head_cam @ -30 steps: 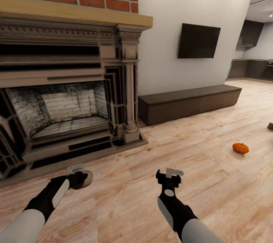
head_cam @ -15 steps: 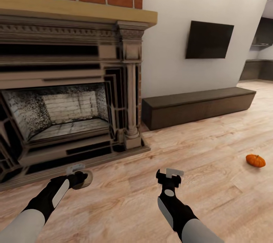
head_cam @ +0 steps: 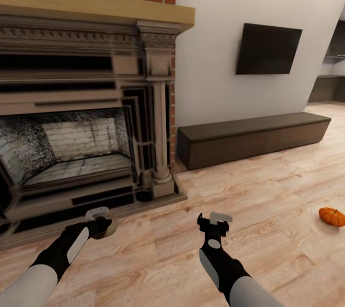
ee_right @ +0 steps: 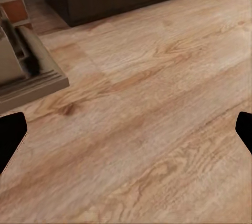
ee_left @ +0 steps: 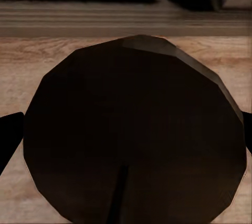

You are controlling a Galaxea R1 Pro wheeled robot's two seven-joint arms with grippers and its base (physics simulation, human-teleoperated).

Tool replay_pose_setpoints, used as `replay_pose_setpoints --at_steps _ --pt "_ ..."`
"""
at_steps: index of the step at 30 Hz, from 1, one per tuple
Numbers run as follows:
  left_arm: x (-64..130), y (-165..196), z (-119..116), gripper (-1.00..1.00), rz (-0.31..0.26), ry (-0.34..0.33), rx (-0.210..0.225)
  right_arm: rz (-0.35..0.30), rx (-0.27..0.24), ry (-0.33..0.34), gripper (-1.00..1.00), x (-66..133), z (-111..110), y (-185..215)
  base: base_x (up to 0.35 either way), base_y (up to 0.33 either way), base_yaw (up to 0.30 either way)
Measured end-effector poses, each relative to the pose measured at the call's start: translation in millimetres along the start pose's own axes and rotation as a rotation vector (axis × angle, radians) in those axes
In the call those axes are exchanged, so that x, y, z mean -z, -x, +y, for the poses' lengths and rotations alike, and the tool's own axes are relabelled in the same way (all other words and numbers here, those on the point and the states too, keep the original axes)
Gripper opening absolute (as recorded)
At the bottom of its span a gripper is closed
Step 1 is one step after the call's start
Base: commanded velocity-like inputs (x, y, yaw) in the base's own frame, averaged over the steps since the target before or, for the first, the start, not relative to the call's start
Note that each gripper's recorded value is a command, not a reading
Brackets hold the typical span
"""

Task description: Place each of the two pumpkins and all three candles from the living room inside a cabinet in the living room (use any cabinet), then make sure every cabinet is closed, and position the cauldron so it is next to a table in the living room.

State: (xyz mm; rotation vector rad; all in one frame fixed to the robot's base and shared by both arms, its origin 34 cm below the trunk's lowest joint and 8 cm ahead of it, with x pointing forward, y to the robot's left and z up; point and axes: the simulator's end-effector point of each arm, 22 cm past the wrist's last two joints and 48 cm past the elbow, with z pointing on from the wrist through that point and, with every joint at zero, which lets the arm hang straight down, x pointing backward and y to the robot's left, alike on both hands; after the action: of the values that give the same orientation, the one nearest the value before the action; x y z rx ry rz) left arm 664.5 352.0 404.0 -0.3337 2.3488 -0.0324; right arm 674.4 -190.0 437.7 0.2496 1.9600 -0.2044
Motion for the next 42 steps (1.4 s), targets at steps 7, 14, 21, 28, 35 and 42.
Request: replay_pose_setpoints --at_steps 7,14,21,28,35,42 --pt "-1.5 -2.8 -1.2 -1.0 0.004 -0.001 0.001 0.002 0.0 0.0 1.0 -0.5 0.0 -1.5 0.292 -0.204 0.15" --pt "-2.5 -6.1 -8.3 -1.0 0.006 0.002 -0.031 -0.002 -0.004 0.0 1.0 -0.6 -0.1 -0.8 0.277 -0.227 0.012" --pt "-2.9 -7.7 -13.5 -1.0 0.006 0.0 -0.045 -0.004 -0.004 -0.001 1.0 -0.7 -0.2 -0.5 0.261 -0.241 0.028" --pt "-3.0 -7.9 -13.6 -1.0 0.007 0.0 -0.047 -0.012 -0.013 -0.002 1.0 -0.8 -0.5 1.2 0.244 -0.26 0.173" --pt "-3.3 -8.4 -13.5 -1.0 0.007 0.001 -0.049 0.0 -0.04 -0.008 1.0 -1.0 -2.1 -1.9 0.238 -0.265 0.05" --pt "-3.3 -8.4 -13.6 -1.0 0.007 0.001 -0.049 0.002 -0.045 -0.009 1.0 -1.0 -2.4 -2.4 0.236 -0.266 0.003"
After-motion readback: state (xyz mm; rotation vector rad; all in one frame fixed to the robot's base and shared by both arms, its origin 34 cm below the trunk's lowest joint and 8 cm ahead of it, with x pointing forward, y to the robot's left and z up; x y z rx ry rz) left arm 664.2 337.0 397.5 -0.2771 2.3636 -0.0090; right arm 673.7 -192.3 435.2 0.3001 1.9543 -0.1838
